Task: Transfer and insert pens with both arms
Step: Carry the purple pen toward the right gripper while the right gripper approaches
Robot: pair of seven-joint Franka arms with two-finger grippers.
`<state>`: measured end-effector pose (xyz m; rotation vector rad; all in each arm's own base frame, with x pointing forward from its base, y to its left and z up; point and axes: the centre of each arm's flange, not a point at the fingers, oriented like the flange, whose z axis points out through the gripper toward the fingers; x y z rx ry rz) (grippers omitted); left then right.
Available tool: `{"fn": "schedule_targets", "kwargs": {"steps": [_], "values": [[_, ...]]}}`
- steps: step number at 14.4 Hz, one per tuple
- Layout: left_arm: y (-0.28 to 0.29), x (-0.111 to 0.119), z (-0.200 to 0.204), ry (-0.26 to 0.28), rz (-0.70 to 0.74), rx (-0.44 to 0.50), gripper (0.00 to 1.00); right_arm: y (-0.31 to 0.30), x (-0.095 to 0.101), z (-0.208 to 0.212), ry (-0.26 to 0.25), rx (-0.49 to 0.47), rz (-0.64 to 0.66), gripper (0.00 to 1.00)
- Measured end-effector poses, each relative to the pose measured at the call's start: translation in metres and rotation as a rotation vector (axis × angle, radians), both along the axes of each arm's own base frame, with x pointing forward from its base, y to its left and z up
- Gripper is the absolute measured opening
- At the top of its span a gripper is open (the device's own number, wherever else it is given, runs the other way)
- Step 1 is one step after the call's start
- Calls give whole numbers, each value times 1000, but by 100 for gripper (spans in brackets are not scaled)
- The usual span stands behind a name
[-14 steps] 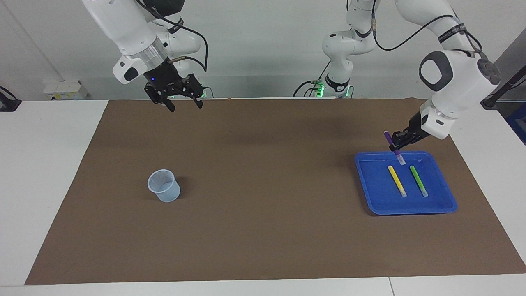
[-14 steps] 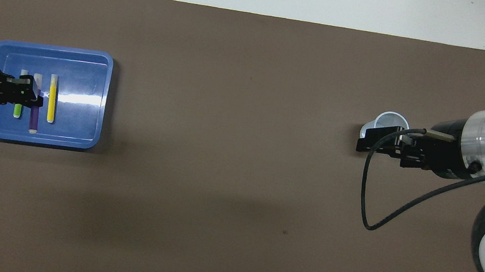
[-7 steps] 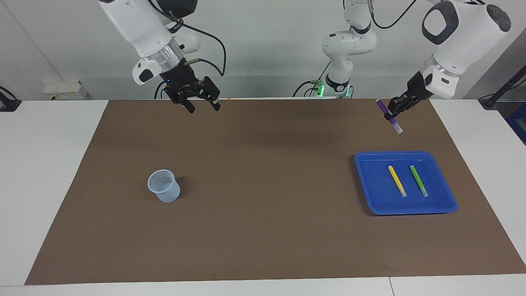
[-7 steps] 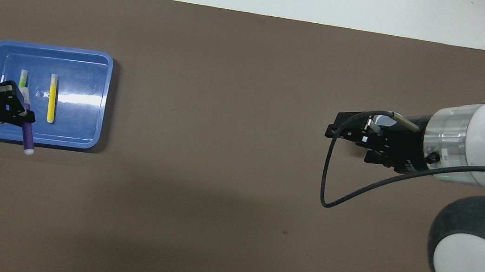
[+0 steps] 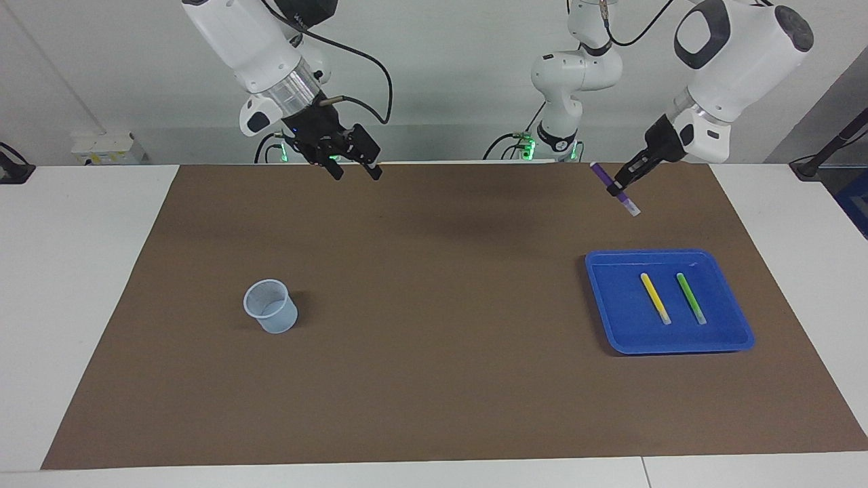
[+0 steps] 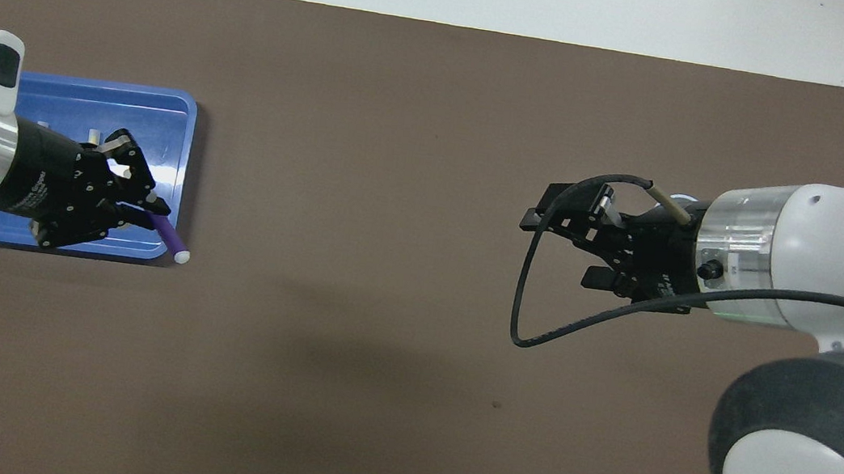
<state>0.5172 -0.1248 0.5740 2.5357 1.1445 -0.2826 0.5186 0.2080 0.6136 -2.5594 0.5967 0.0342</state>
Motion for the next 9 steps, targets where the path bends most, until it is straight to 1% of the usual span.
{"fn": "schedule_targets", "kwargs": {"steps": [3, 6, 7, 9], "values": [[-30, -1, -1, 52, 196, -69, 17, 40, -12, -1, -32, 20, 9, 100], [-66, -2, 0, 97, 388, -171, 17, 67, -19, 4, -86, 51, -9, 100], [-76, -3, -1, 104, 429, -185, 17, 76, -21, 4, -108, 61, -8, 100], [-92, -7, -5, 106, 461, -198, 17, 92, -25, 2, -136, 76, -6, 100]]}}
